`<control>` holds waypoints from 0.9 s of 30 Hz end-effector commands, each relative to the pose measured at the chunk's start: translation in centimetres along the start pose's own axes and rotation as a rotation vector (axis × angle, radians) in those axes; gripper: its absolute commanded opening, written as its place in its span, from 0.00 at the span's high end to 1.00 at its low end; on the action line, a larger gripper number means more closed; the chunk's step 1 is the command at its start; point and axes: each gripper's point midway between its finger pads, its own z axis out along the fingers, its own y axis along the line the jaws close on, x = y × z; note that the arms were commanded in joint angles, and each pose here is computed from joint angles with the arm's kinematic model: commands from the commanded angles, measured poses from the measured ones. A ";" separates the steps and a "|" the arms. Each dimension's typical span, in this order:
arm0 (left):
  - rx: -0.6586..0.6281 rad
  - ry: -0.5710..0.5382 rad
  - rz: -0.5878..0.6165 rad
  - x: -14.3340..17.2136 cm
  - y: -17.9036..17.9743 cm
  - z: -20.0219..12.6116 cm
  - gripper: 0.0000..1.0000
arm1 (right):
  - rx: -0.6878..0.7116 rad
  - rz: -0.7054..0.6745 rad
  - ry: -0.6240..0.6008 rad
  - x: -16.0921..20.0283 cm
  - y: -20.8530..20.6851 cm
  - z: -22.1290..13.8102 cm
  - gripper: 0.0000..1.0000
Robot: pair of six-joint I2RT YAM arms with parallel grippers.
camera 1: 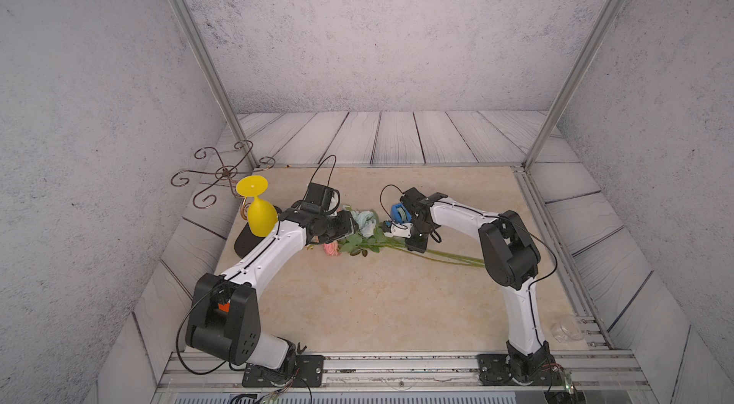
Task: Wrap bouquets with tape
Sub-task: Gather the flowers at the center of the board.
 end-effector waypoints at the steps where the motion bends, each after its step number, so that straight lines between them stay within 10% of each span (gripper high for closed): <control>1: 0.002 0.019 0.017 -0.1 -0.1 0.1 0.41 | -0.048 -0.004 0.021 0.1 0.9 1.4 0.99; 16: 0.011 -0.032 0.014 -1.5 -0.7 -0.2 0.41 | -0.080 -0.046 -0.038 -1.8 2.3 1.1 0.99; 27: -0.005 -0.033 0.011 -2.2 -0.8 -0.4 0.41 | -0.011 0.035 -0.043 -1.5 1.4 0.0 0.67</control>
